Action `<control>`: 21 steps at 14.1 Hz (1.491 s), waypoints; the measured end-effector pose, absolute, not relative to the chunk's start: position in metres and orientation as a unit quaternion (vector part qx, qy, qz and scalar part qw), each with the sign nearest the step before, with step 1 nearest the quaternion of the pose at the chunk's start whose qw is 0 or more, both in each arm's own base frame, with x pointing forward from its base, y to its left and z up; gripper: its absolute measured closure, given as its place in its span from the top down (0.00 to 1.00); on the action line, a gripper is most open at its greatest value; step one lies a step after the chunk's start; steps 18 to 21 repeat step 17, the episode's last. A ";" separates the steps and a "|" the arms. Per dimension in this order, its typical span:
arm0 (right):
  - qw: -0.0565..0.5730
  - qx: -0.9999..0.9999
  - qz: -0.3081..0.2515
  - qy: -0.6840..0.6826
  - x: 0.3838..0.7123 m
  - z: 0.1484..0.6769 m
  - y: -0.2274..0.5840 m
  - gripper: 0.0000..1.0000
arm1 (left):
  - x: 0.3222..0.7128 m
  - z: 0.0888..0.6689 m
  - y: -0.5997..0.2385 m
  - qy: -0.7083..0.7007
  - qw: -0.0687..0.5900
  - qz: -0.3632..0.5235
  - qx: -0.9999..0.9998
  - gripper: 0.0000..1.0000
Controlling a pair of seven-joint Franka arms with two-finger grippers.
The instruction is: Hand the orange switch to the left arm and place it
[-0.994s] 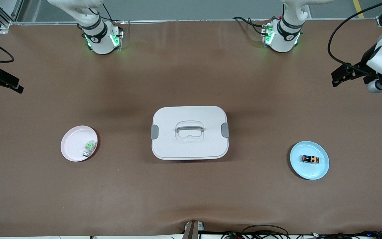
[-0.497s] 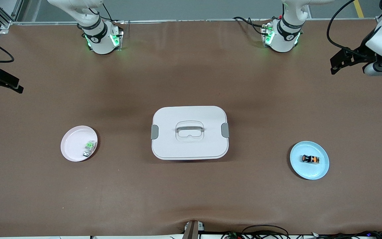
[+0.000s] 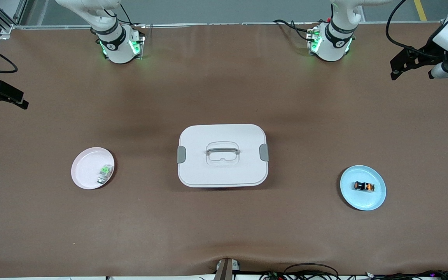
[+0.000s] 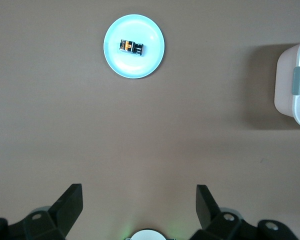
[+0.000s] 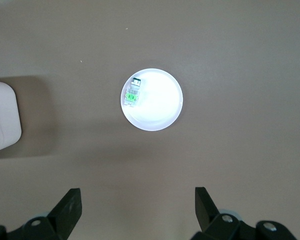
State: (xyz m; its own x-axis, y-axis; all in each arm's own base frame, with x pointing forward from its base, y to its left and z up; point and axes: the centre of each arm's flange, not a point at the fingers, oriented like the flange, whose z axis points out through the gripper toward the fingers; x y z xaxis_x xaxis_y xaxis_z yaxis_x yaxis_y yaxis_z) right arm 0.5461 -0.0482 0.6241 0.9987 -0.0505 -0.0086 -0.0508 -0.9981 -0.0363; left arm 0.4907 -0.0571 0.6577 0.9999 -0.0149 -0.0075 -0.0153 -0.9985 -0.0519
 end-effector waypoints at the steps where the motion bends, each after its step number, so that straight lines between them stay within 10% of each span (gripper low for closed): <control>1: 0.018 -1.000 0.004 0.026 0.546 0.624 -0.048 1.00 | 0.491 0.658 -0.057 0.009 0.025 0.004 -1.000 1.00; 21: 0.017 -0.999 0.002 0.027 0.546 0.624 -0.050 1.00 | 0.493 0.658 -0.056 0.014 0.024 0.004 -1.000 1.00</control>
